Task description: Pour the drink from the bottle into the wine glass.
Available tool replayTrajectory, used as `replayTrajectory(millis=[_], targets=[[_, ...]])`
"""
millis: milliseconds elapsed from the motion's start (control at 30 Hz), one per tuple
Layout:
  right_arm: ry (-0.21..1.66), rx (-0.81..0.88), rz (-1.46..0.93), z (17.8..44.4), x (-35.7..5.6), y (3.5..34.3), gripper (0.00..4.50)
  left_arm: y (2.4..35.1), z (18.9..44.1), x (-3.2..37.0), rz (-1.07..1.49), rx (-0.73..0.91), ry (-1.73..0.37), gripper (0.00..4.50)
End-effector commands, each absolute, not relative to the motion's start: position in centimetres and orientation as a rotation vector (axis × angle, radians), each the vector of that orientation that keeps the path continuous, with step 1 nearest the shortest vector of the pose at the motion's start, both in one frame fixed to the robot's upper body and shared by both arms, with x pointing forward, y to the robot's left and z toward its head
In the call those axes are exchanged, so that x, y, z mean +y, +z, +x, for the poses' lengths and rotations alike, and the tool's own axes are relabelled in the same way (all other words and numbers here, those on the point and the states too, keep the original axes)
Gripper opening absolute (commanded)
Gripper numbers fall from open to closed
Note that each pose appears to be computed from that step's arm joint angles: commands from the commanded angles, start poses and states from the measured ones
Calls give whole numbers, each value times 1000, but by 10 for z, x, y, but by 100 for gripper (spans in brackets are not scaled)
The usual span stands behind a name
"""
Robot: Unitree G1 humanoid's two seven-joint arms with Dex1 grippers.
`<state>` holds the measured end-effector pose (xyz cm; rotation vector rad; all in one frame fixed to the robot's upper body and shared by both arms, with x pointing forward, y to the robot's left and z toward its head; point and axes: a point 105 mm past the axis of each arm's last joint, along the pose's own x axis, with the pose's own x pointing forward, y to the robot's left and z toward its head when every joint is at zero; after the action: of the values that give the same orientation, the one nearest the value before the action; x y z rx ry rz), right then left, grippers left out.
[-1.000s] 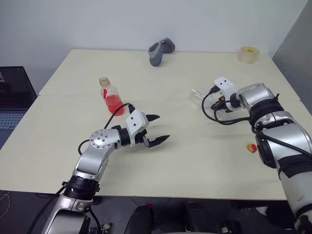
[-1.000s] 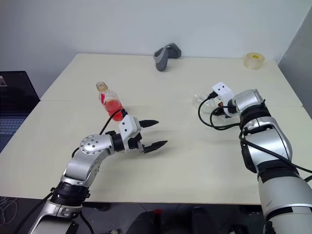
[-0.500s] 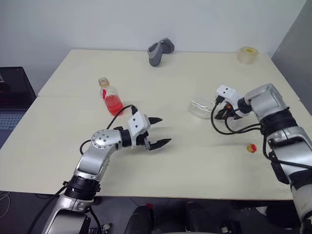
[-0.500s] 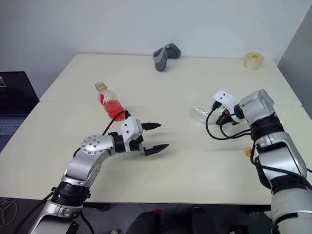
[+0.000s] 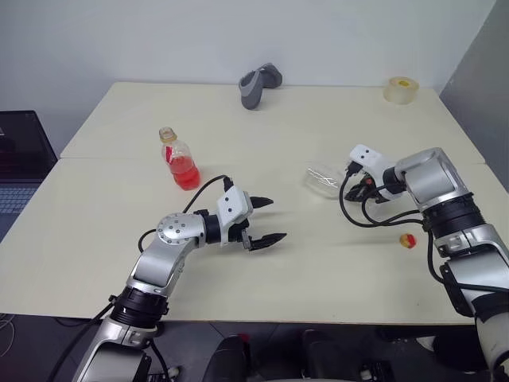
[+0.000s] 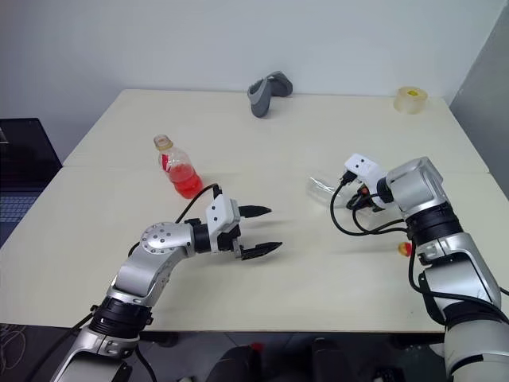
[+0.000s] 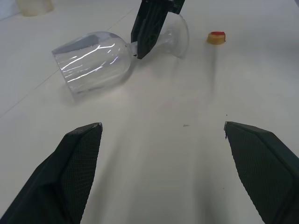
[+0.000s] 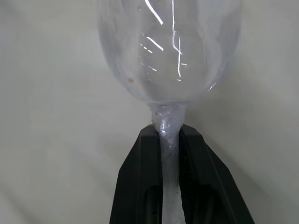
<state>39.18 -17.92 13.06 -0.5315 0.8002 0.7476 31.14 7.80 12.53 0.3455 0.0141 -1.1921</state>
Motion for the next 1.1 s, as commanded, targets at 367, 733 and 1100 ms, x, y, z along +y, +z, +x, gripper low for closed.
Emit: replayTrajectory(millis=[367, 733, 1100], targets=[[765, 813, -644, 389, -187, 137, 276, 134, 307, 70, 361, -29, -1233, 450], [811, 820, -718, 382, -180, 143, 276, 130, 308, 64, 367, -27, -1234, 450], [783, 809, -817, 389, -186, 144, 276, 125, 311, 62, 388, -22, -1223, 450]])
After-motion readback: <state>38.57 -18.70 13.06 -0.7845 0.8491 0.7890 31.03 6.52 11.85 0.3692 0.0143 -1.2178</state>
